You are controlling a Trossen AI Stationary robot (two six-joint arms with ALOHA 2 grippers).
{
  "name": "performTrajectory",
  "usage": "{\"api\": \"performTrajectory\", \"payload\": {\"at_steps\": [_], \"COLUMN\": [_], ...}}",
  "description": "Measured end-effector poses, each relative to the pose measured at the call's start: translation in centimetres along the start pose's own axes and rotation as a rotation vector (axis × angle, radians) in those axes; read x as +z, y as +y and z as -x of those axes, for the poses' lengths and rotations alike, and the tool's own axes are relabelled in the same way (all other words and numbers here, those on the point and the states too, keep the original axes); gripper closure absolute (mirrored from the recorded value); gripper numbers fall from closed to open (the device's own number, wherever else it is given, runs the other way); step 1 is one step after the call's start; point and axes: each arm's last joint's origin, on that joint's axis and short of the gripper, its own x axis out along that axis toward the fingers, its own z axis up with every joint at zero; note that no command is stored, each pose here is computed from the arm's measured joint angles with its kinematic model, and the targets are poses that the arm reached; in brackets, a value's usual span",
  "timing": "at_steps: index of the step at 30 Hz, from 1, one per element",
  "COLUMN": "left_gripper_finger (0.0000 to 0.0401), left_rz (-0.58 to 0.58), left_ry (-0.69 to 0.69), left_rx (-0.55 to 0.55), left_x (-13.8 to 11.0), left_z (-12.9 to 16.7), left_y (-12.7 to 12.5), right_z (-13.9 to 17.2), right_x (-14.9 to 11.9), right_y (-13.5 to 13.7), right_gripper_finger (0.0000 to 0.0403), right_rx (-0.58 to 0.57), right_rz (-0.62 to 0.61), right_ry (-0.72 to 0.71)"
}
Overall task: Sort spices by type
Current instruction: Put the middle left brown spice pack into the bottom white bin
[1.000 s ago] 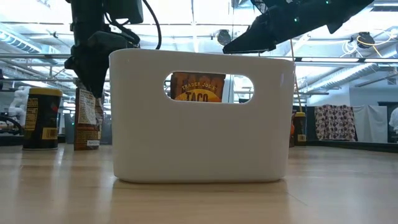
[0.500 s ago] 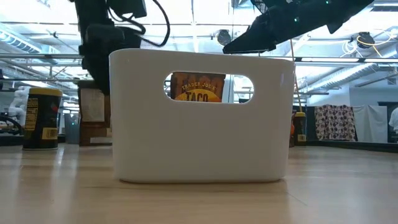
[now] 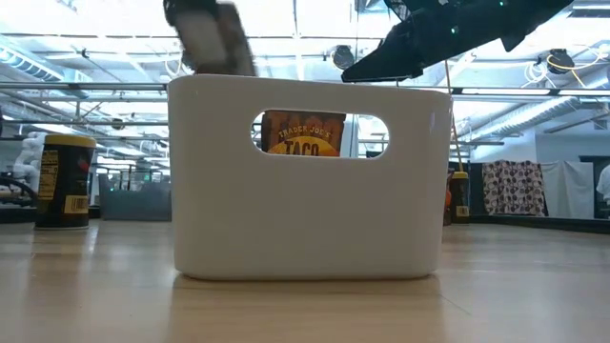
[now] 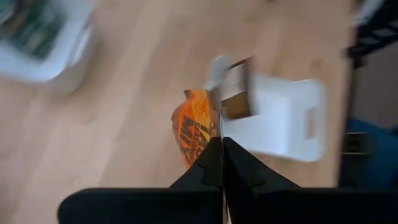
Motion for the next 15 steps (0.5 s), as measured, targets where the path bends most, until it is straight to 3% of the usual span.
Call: {"api": "performTrajectory", "payload": {"at_steps": [8, 15], "left_gripper_finger": [0.04, 0.0401], "left_rz": [-0.123, -0.196], "left_ry": [-0.151, -0.182], "left_rx": [-0.243, -0.319], "left_x": [0.3, 0.1], "left_z": [0.5, -0.8], "left_y": [-4.5, -7.1], "right_z": [0.0, 0.0], "right_x": [0.0, 0.0], "right_y": [0.0, 0.0], "right_gripper_finger": [0.0214, 0.0214], "right_rx": [0.0, 0.0], "right_rz": [0.0, 0.0], "right_ry": [0.0, 0.0]}}
